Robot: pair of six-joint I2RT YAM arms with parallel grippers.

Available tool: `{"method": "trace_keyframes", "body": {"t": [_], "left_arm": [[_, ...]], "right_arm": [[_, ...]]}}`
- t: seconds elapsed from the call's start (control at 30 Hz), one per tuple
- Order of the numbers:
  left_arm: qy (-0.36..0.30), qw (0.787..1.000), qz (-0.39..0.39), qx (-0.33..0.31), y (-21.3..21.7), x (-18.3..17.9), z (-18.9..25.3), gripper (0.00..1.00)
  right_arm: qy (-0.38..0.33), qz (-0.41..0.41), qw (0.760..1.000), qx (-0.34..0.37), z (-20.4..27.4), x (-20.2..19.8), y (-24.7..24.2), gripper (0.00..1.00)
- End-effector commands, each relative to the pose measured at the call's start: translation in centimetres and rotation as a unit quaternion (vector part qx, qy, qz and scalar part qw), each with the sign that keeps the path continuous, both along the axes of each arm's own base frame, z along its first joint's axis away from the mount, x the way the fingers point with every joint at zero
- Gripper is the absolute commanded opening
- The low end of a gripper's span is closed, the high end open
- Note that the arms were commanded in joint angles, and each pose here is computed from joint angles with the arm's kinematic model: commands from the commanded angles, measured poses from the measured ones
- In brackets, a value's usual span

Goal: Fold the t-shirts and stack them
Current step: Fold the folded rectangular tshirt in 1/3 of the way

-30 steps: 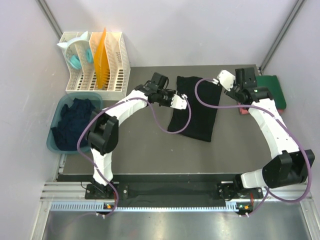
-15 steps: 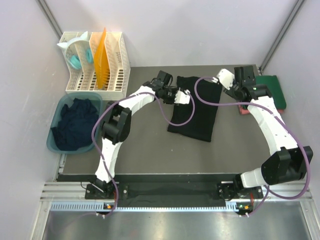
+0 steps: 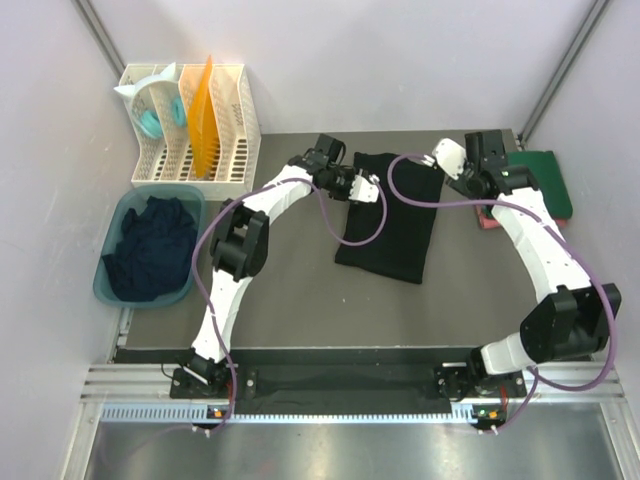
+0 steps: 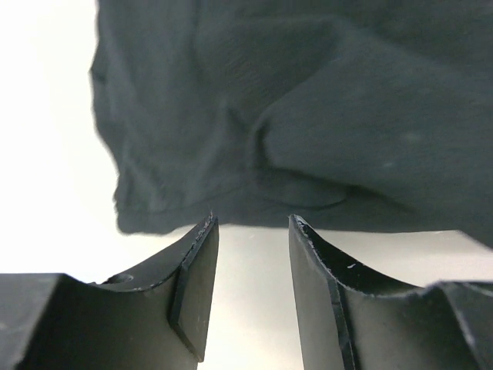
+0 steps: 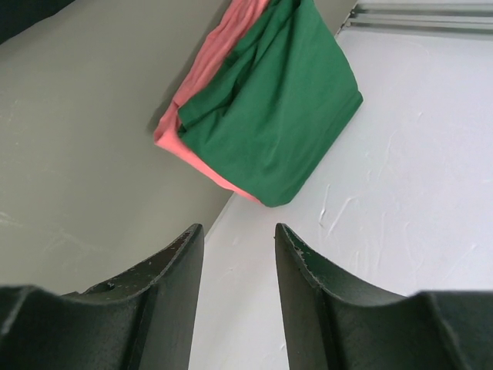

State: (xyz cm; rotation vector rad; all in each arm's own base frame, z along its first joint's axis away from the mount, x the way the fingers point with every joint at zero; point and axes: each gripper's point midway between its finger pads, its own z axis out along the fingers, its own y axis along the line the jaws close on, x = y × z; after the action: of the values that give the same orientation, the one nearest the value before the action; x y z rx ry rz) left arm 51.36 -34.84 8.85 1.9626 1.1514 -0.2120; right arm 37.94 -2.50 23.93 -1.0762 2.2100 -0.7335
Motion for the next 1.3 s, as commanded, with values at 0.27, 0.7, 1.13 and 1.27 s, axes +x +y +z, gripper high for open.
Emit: {"method": "trace_keyframes", "body": {"t": [0.27,0.7,1.13,1.27], "left_arm": [[0.015,0.997,-0.069,-0.030,-1.7,-2.0,0.6,0.47],[0.022,0.994,-0.090,-0.056,-2.9,-2.2,-0.8,0.47],[0.022,0.993,-0.089,-0.069,-4.5,-2.4,-2.1,0.00],[-0.009,0.994,-0.049,-0.097,-4.8,-0.9,-1.0,0.00]], "right_arm": [[-0.013,-0.014,1.000,-0.015,2.2,2.2,-0.6,0.43],[-0.004,-0.016,0.999,-0.032,2.3,2.3,-0.7,0.43],[-0.006,-0.016,0.999,-0.036,2.4,1.8,-0.8,0.43],[-0.008,-0.019,0.999,-0.033,2.3,1.8,-0.8,0.43]]}}
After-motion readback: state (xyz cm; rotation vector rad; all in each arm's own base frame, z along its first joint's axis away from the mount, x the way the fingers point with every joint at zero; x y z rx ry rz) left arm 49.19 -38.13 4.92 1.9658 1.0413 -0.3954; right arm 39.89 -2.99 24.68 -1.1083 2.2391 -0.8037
